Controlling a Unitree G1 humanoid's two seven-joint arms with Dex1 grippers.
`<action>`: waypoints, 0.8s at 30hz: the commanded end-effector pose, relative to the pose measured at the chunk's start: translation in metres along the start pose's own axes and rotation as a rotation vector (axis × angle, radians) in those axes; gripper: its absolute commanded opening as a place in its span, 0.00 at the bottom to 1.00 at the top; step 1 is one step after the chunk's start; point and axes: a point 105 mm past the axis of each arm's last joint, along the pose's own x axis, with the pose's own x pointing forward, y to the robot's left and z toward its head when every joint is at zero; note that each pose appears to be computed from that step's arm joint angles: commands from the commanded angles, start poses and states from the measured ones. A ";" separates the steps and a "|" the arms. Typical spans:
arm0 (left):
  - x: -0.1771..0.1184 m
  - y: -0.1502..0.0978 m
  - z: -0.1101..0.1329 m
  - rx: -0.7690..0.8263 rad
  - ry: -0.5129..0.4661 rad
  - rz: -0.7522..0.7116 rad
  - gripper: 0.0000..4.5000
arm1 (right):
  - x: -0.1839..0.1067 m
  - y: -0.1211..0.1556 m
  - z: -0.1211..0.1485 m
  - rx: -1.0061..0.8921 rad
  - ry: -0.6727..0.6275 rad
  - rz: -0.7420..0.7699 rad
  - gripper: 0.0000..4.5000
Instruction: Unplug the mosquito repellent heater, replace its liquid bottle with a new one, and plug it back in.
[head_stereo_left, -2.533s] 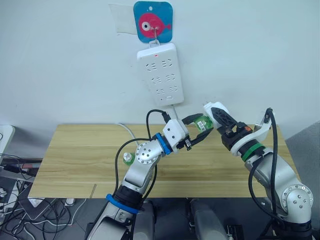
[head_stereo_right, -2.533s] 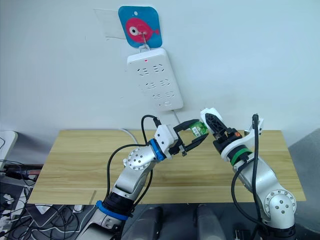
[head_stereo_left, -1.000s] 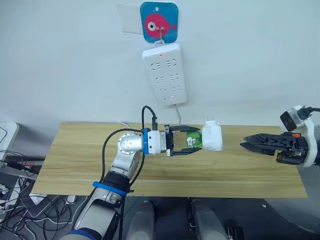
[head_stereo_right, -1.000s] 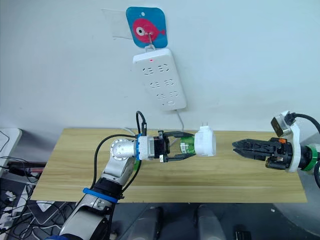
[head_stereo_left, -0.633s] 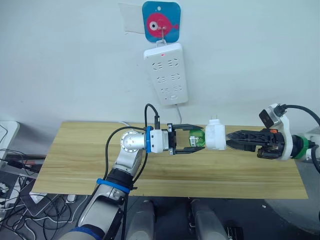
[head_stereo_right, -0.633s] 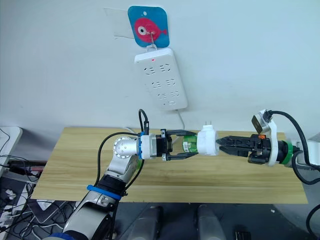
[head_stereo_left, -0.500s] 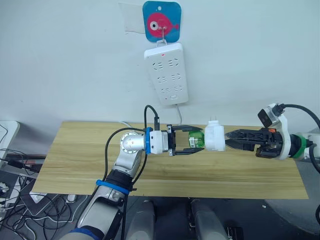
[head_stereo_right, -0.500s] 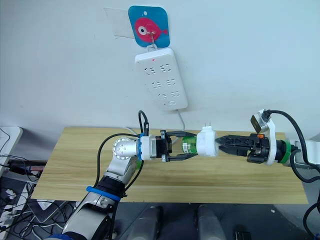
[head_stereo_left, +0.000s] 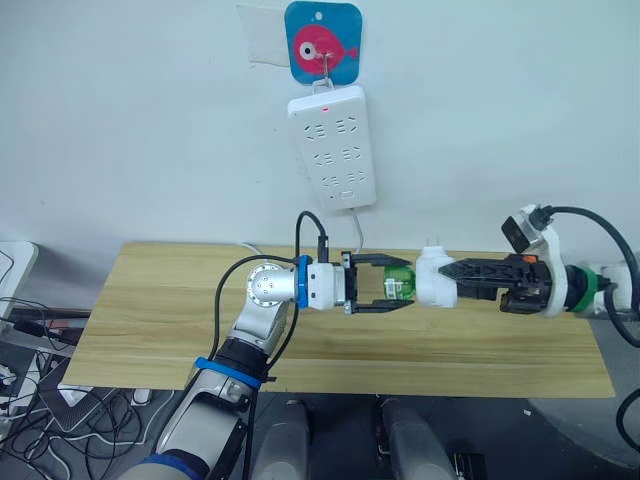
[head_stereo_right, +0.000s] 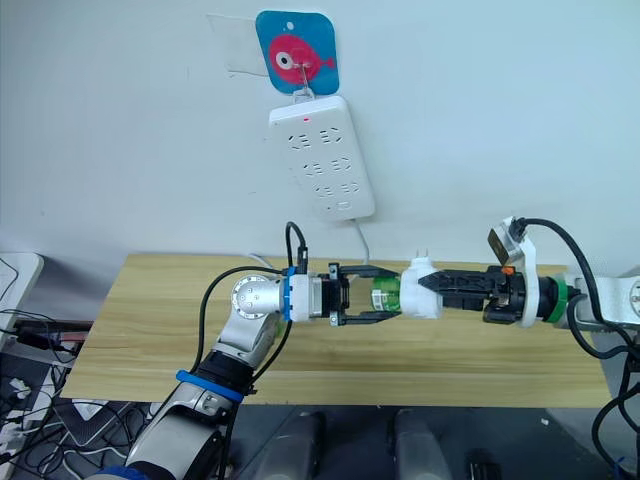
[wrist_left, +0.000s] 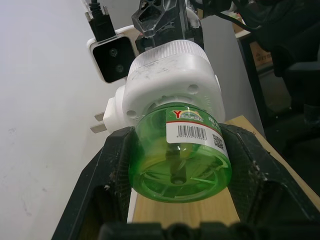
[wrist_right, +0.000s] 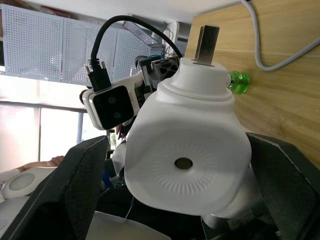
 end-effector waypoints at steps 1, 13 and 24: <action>0.004 0.003 0.009 0.034 -0.021 0.003 0.51 | 0.000 0.009 0.000 -0.032 -0.002 0.021 0.99; 0.006 0.002 0.007 0.037 -0.002 -0.002 0.51 | 0.001 0.003 -0.003 -0.024 -0.015 -0.006 0.66; 0.006 0.000 0.009 -0.260 -0.027 -0.015 0.51 | 0.001 0.012 -0.011 -0.098 0.019 -0.041 0.66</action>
